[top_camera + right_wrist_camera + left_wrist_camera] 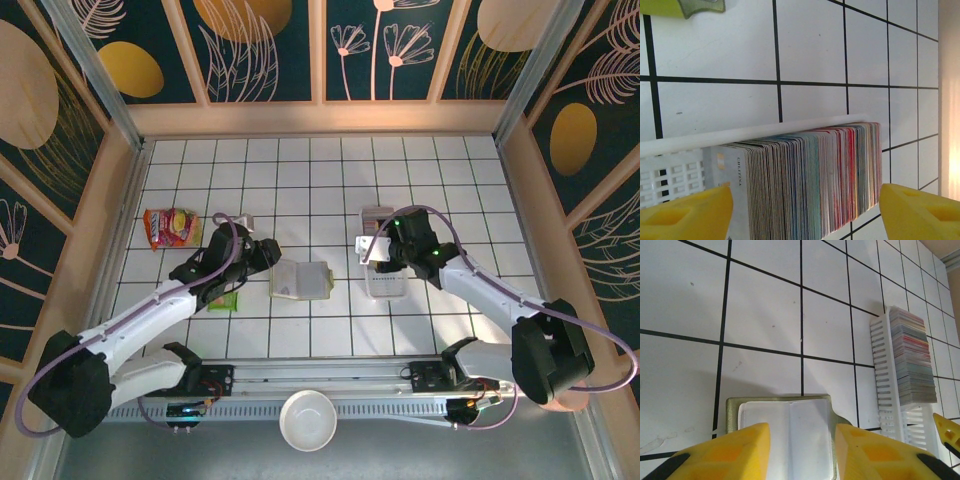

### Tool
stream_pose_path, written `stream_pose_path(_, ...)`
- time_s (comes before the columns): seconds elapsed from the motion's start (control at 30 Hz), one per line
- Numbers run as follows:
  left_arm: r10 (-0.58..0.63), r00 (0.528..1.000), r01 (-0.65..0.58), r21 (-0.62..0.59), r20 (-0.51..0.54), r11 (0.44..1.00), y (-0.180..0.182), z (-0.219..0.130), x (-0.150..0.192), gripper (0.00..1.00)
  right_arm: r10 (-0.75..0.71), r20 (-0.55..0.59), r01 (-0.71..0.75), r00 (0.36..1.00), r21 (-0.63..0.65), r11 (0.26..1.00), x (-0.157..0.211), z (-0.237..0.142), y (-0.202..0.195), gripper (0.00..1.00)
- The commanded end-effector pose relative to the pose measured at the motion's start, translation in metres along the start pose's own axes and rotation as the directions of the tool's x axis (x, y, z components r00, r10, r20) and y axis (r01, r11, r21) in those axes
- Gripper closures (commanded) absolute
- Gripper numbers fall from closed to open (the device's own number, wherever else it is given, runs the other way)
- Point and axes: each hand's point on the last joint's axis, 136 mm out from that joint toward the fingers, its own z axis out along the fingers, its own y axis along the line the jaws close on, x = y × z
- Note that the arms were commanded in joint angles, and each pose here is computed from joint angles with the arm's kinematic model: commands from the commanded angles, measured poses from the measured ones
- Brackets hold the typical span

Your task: Put the credit cards into the card holder

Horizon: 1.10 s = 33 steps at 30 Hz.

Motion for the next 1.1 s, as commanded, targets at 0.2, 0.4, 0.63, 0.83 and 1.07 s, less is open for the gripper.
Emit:
stream_pose_path(0.2,0.014,0.999,-0.014,0.01,-0.037,1.0,0.007,0.003,0.015,0.6,-0.076,-0.055,0.072,0.996,-0.06,0.996,0.014,0.013,0.013,0.13)
stream_pose_path(0.4,0.014,0.999,-0.013,0.015,-0.048,1.0,0.008,0.003,0.019,0.58,-0.101,-0.091,0.093,0.991,-0.089,0.992,0.022,0.024,0.02,0.12)
stream_pose_path(0.63,0.006,0.998,-0.005,0.019,-0.068,1.0,0.01,0.006,0.024,0.58,-0.117,-0.147,0.108,0.982,-0.071,0.992,0.03,0.038,0.01,0.13)
stream_pose_path(0.83,0.003,0.997,-0.002,0.017,-0.071,1.0,0.012,0.006,0.026,0.58,-0.125,-0.157,0.115,0.98,-0.072,0.991,0.03,0.04,0.006,0.19)
stream_pose_path(1.07,-0.001,0.996,0.002,0.012,-0.085,1.0,0.015,0.008,0.03,0.59,-0.128,-0.155,0.121,0.98,-0.055,0.991,0.028,0.031,0.002,0.27)
